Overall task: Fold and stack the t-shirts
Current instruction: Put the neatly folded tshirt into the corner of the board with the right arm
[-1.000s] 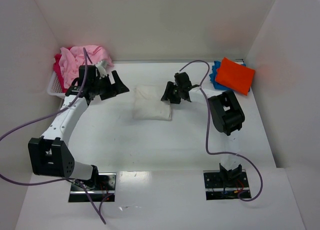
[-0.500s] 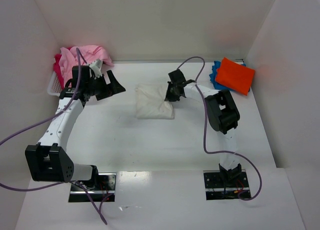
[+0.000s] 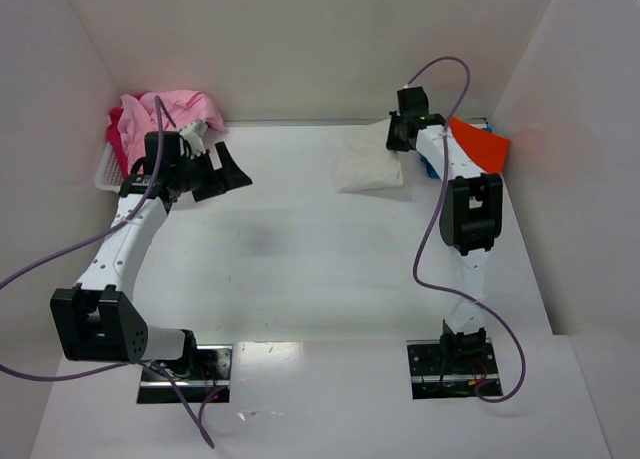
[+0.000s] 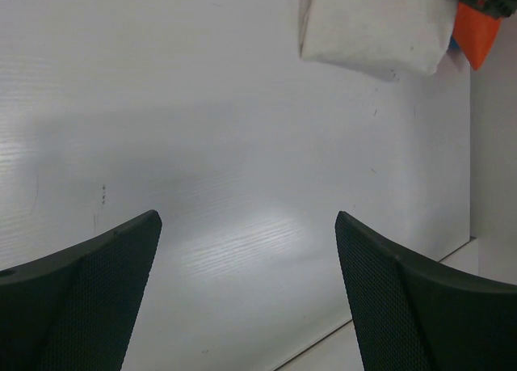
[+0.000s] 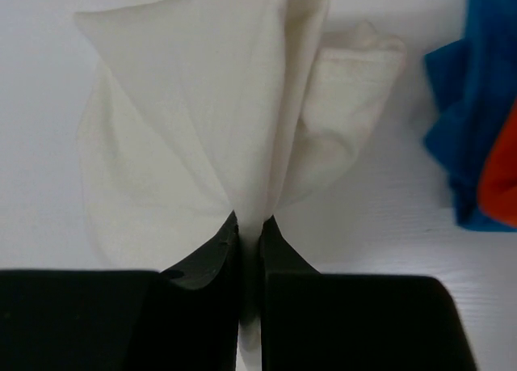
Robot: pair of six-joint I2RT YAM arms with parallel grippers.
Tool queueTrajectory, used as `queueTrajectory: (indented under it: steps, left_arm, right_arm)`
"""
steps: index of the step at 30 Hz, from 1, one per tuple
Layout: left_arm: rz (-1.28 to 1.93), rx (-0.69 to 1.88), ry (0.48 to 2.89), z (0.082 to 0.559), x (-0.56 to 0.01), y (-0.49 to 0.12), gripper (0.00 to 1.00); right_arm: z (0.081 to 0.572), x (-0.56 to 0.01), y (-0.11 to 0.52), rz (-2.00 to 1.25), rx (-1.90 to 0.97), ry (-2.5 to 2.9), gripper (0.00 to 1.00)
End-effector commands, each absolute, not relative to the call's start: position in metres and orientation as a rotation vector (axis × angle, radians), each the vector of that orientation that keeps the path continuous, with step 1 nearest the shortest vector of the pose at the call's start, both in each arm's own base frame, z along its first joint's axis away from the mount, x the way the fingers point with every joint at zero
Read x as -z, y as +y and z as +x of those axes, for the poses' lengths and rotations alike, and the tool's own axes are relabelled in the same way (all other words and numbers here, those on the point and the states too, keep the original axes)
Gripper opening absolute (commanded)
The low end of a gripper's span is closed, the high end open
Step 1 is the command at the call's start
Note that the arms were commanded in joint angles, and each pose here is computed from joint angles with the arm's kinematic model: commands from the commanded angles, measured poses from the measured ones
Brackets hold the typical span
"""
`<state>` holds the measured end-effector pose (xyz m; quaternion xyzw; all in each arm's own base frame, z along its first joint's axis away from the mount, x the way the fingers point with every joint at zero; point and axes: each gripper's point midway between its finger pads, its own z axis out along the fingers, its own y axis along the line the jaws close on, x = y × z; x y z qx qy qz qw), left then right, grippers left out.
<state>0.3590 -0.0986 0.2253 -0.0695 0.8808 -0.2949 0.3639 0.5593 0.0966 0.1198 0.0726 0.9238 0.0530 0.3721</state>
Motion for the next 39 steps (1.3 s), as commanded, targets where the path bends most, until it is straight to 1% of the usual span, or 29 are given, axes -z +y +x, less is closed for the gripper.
queueTrajectory:
  steps: [1,11,24,30,35,39]
  left_arm:
    - [-0.134,0.771,2.24,0.366,-0.238,-0.1,0.96]
    - [-0.163,0.779,2.283,0.376,-0.223,-0.1,0.96]
    - [-0.176,0.816,2.341,0.392,-0.205,-0.104,0.96]
    - [-0.181,0.819,2.341,0.394,-0.206,-0.104,0.95]
    - [-0.177,0.831,2.331,0.396,-0.208,-0.106,0.95]
    - [-0.177,0.831,2.331,0.396,-0.208,-0.106,0.95]
  right_arm:
    - [0.575,-0.132,0.057,0.157,-0.022,2.345,0.0]
    - [0.599,-0.184,-0.038,0.281,0.044,2.244,0.0]
    - [0.6,-0.269,-0.101,0.38,0.134,2.051,0.0]
    - [0.594,-0.282,-0.121,0.416,0.13,2.025,0.0]
    - [0.588,-0.299,-0.118,0.408,0.087,1.996,0.0]
    - [0.589,-0.301,-0.122,0.428,0.072,1.982,0.0]
